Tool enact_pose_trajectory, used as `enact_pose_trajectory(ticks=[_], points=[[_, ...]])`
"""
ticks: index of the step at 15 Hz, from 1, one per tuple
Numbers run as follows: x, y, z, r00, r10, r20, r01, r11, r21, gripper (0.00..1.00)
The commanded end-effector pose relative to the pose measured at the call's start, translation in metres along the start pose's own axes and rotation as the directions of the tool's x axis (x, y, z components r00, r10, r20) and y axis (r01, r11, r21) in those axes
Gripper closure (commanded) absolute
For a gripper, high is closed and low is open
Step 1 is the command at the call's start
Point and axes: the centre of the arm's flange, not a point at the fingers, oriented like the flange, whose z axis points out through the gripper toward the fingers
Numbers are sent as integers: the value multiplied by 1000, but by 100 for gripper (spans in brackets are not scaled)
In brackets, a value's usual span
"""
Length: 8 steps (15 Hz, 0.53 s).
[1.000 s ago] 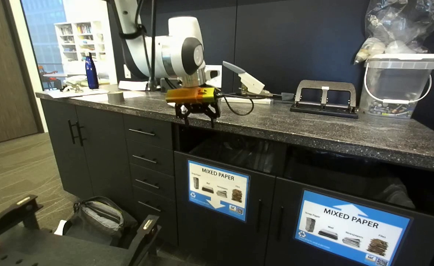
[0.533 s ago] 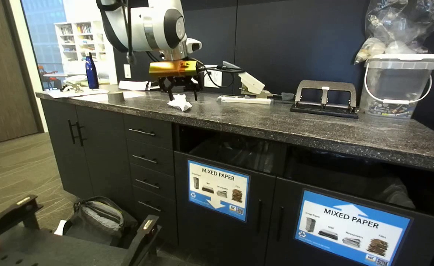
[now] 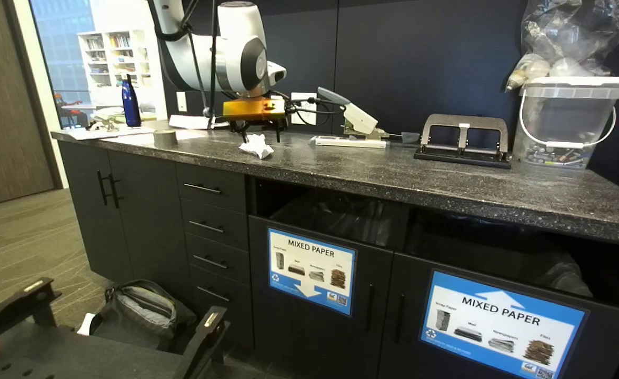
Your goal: Place one paper from the counter inside the waste bin on the right, place four papers from the counter inside the bin on the left
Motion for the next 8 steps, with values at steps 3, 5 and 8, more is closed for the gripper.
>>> enact_pose_trajectory(ticks=[3, 5, 8], points=[[33, 8, 51, 999, -36, -36, 39, 994, 101, 0], [40, 10, 59, 997, -51, -49, 56, 993, 104, 0], [46, 15, 73, 996, -72, -57, 77, 992, 95, 0]])
